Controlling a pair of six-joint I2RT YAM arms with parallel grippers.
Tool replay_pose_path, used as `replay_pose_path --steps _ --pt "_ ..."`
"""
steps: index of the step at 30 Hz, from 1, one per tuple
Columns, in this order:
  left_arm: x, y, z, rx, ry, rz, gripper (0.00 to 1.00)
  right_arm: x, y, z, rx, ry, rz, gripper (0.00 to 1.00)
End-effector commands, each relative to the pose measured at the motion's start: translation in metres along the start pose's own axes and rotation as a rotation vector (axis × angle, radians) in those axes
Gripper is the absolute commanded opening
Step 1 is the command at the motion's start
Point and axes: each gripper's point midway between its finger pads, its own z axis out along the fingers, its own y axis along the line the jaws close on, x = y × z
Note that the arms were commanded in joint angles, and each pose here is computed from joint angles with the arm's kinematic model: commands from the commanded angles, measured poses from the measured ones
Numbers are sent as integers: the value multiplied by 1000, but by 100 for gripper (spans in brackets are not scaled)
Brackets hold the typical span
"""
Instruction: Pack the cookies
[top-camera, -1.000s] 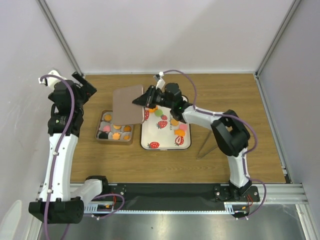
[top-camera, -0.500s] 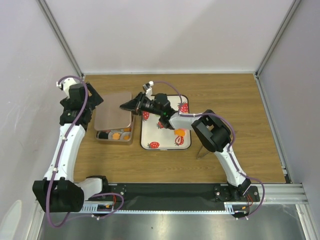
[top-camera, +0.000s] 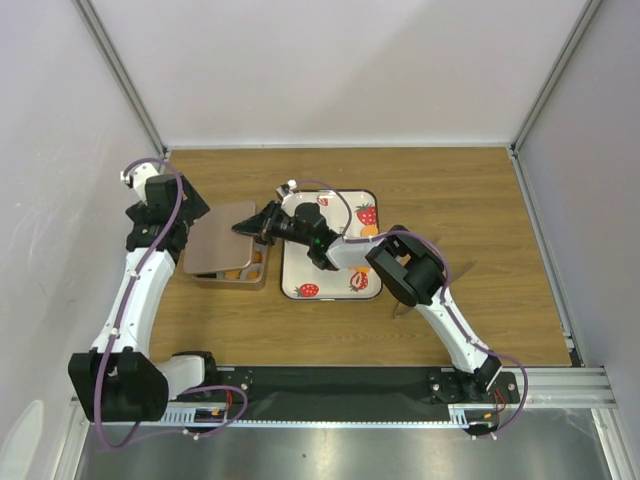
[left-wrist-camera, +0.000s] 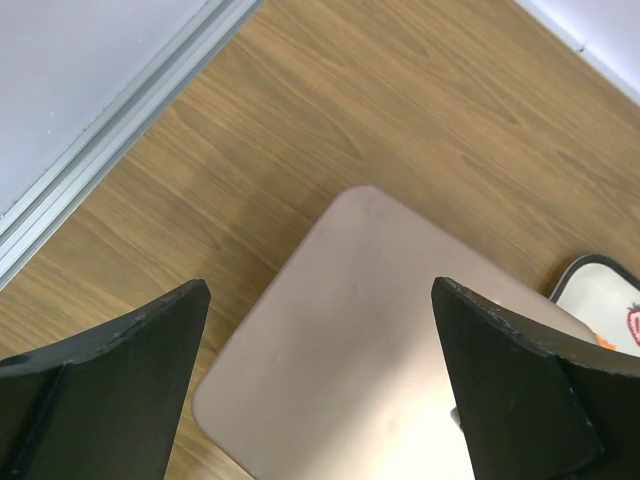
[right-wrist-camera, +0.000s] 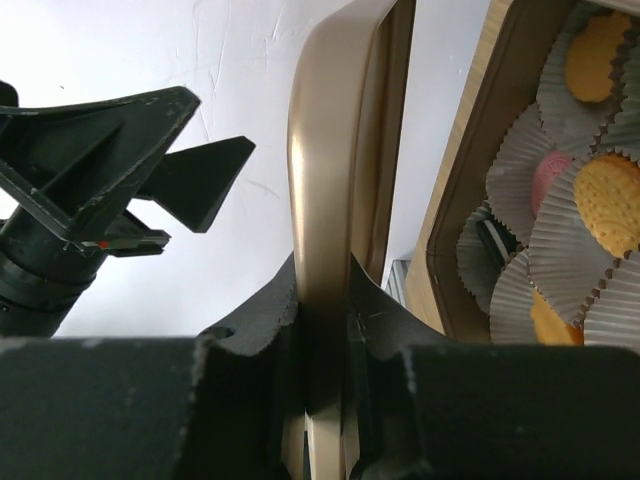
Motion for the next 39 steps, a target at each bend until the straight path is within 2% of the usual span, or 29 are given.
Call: replay_pose_path --steps 1,25,39 --pt "-3 2 9 -6 -24 7 100 -10 27 9 -87 -54 -26 0" --pt "15 1 26 -7 29 22 100 -20 -15 11 -10 -83 29 0" --pt "20 0 28 0 47 22 100 -14 -19 7 -4 -42 64 0"
